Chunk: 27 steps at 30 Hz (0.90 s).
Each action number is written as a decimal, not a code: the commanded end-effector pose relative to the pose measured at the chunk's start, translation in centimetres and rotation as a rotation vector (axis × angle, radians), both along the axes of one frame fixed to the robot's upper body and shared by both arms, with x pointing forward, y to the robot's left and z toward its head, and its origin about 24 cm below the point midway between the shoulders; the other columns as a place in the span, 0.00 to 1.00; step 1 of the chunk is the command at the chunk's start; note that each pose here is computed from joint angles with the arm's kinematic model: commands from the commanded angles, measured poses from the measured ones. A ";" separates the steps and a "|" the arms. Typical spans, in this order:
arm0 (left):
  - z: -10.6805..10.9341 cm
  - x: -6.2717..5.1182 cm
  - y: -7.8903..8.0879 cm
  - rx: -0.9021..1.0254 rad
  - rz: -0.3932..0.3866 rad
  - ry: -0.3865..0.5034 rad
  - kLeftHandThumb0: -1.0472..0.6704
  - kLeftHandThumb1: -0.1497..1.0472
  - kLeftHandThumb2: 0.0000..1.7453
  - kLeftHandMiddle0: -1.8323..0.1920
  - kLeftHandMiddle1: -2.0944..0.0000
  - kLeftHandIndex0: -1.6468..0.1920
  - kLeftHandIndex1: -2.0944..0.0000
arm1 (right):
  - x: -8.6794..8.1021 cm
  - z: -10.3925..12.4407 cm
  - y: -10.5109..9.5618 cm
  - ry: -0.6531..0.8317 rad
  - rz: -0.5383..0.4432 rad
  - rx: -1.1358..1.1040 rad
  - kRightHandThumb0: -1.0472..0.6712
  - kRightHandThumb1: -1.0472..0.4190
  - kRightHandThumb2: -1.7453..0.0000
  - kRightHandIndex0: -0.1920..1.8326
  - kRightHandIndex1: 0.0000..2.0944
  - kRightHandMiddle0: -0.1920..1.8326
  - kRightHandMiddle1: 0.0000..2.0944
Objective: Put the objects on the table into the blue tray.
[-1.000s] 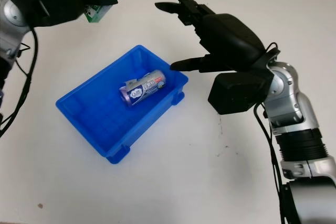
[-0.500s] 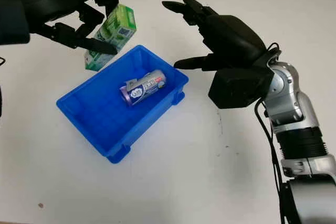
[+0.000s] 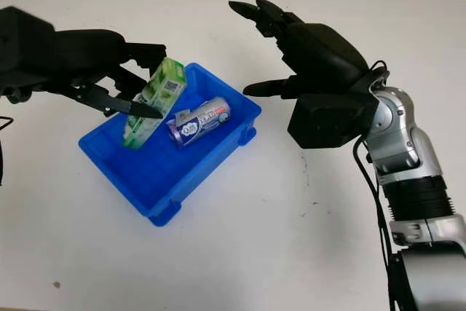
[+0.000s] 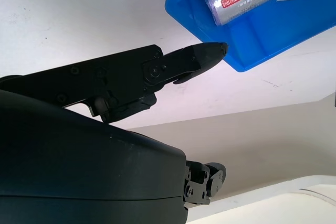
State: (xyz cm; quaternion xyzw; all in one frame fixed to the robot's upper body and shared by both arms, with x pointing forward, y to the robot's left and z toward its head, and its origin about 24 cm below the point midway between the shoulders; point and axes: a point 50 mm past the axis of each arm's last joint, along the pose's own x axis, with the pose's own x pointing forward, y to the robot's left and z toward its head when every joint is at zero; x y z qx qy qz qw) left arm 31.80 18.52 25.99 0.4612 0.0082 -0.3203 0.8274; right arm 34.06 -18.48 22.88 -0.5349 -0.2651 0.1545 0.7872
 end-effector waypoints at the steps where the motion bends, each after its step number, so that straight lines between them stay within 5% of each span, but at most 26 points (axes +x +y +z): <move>1: -0.3 0.2 -0.3 0.005 0.001 -0.002 0.29 1.00 0.18 0.84 0.63 0.96 0.70 | -0.2 0.3 0.1 -0.017 0.009 0.001 0.31 0.00 0.97 0.10 0.03 0.04 0.17; 3: -0.4 0.5 -0.4 0.014 0.005 -0.010 0.28 1.00 0.20 0.84 0.83 0.94 0.84 | -0.3 0.3 0.1 -0.019 0.008 0.000 0.31 0.00 0.96 0.10 0.03 0.04 0.17; 5: -0.3 0.7 -0.6 0.032 0.004 -0.032 0.27 1.00 0.21 0.88 0.93 0.95 0.91 | -0.3 0.3 0.0 -0.020 0.010 0.006 0.31 0.00 0.96 0.10 0.03 0.04 0.17; 12: -0.3 1.3 -0.4 -0.116 0.058 -0.135 0.49 1.00 0.25 0.81 0.93 0.84 0.87 | -0.4 0.1 -0.1 -0.018 0.011 0.022 0.32 0.01 0.97 0.10 0.03 0.05 0.16; 14: -0.2 1.2 -0.4 -0.152 0.070 -0.187 0.50 1.00 0.26 0.80 0.80 0.85 0.74 | -0.4 0.1 -0.1 -0.022 0.010 0.019 0.32 0.01 0.97 0.10 0.03 0.05 0.16; 17: -0.1 1.2 -0.4 -0.222 0.098 -0.266 0.47 1.00 0.27 0.92 0.30 0.95 0.36 | -0.3 0.1 -0.1 -0.023 0.009 0.018 0.31 0.01 0.97 0.10 0.03 0.05 0.16; 18: 0.0 1.2 -0.3 -0.243 0.102 -0.291 0.44 1.00 0.27 0.96 0.21 0.98 0.28 | -0.3 0.2 -0.1 -0.023 0.008 0.020 0.31 0.01 0.97 0.10 0.03 0.05 0.16; 21: 0.4 1.3 0.0 -0.307 0.118 -0.387 0.36 1.00 0.27 1.00 0.14 1.00 0.18 | -0.3 0.2 -0.1 -0.028 0.005 0.034 0.31 0.01 0.97 0.10 0.03 0.05 0.16; 25: 0.8 2.0 0.9 -0.461 0.223 -0.513 0.29 1.00 0.25 1.00 0.10 1.00 0.31 | -0.3 0.1 -0.2 -0.046 -0.007 0.069 0.30 0.00 0.97 0.10 0.03 0.05 0.16; 27: 0.7 2.5 1.4 -0.554 0.267 -0.547 0.28 1.00 0.25 1.00 0.19 1.00 0.36 | -0.2 -0.1 -0.3 -0.062 -0.018 0.097 0.28 0.00 0.94 0.10 0.03 0.05 0.16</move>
